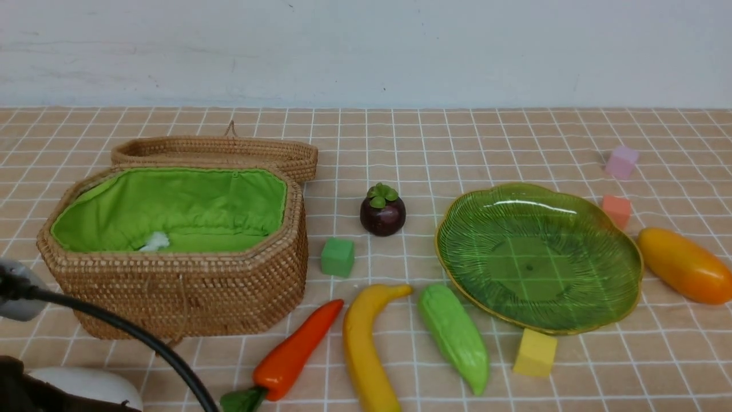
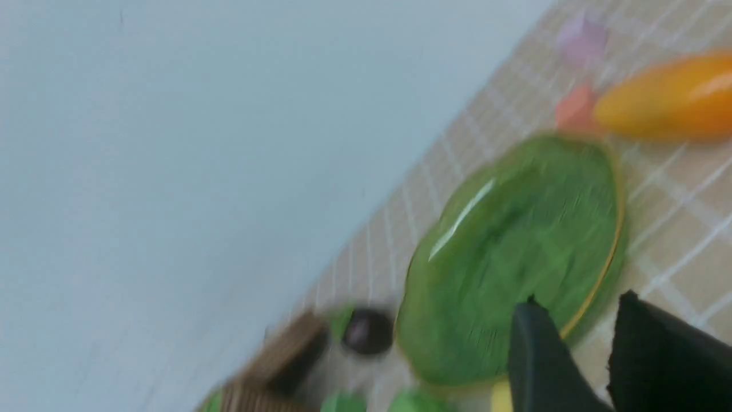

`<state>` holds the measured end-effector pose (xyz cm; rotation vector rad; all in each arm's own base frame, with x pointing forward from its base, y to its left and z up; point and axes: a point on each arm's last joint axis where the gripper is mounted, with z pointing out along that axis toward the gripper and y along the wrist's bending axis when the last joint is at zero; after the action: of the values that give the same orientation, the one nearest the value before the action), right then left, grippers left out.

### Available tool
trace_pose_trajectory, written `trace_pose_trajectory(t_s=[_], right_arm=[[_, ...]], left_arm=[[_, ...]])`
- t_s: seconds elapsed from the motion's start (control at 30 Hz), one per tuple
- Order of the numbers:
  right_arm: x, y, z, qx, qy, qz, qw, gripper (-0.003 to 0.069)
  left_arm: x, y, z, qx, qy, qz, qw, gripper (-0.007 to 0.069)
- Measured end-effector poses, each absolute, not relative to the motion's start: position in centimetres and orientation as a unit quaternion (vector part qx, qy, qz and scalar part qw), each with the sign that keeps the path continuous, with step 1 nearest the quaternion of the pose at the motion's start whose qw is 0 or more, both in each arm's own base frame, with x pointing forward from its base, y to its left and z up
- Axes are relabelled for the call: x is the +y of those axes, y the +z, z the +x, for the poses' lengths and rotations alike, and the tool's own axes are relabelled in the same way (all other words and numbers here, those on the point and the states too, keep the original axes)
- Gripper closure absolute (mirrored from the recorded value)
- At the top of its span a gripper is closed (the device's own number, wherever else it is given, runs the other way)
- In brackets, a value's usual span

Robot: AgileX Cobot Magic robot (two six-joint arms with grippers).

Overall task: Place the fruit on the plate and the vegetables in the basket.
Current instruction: Take a daikon with your left arm and place it on the basket on the left.

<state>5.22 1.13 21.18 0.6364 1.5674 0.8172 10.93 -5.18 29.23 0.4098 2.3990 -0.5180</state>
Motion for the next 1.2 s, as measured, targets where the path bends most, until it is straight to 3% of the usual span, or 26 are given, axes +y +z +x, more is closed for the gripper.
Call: trace_pose_trajectory(t_s=[0.1, 0.17, 0.2, 0.27, 0.3, 0.37, 0.6, 0.67, 0.7, 0.83, 0.97, 1.03, 1.2], right_arm=[[2.5, 27.2, 3.8, 0.743, 0.346, 0.123, 0.56, 0.0515], [2.8, 29.0, 3.4, 0.759, 0.339, 0.073, 0.552, 0.053], [3.4, 32.1, 2.8, 0.781, 0.326, -0.02, 0.533, 0.0552], [3.8, 34.6, 2.3, 0.798, 0.311, -0.111, 0.505, 0.0561], [3.9, 34.9, 2.3, 0.796, 0.313, -0.113, 0.506, 0.0561], [4.4, 37.4, 1.9, 0.804, 0.298, -0.216, 0.467, 0.0562], [4.8, 38.5, 2.0, 0.794, 0.276, -0.308, 0.445, 0.0559], [4.8, 38.5, 2.0, 0.793, 0.273, -0.314, 0.445, 0.0557], [4.9, 38.4, 2.0, 0.795, 0.272, -0.316, 0.441, 0.0557], [4.8, 38.3, 2.0, 0.796, 0.266, -0.324, 0.436, 0.0553], [4.8, 38.2, 1.9, 0.792, 0.253, -0.343, 0.437, 0.055], [4.8, 38.2, 1.9, 0.789, 0.249, -0.349, 0.44, 0.055], [4.8, 38.2, 1.9, 0.785, 0.24, -0.363, 0.441, 0.055]], left_arm=[[-5.7, 29.6, 11.0, 0.906, -0.195, 0.202, 0.316, 0.0638], [-5.9, 29.8, 11.1, 0.904, -0.193, 0.223, 0.31, 0.0638], [-6.5, 30.1, 11.4, 0.899, -0.187, 0.268, 0.291, 0.0638], [-7.2, 30.3, 11.9, 0.893, -0.179, 0.316, 0.265, 0.0638], [-7.2, 30.5, 11.9, 0.891, -0.177, 0.321, 0.267, 0.0638], [-8.3, 30.6, 13.1, 0.867, -0.153, 0.409, 0.238, 0.0638], [-9.5, 30.1, 15.5, 0.824, -0.107, 0.514, 0.211, 0.0638], [-9.0, 29.9, 15.6, 0.823, -0.074, 0.529, 0.193, 0.0638], [-7.9, 29.6, 15.7, 0.825, -0.025, 0.542, 0.161, 0.0638], [-6.2, 28.5, 16.0, 0.83, 0.04, 0.541, 0.131, 0.0633], [-4.8, 27.1, 17.1, 0.845, 0.065, 0.512, 0.137, 0.0561], [-4.1, 26.4, 17.8, 0.854, 0.073, 0.495, 0.142, 0.0487], [-2.9, 24.3, 20.3, 0.858, 0.093, 0.483, 0.149, 0.0222]])
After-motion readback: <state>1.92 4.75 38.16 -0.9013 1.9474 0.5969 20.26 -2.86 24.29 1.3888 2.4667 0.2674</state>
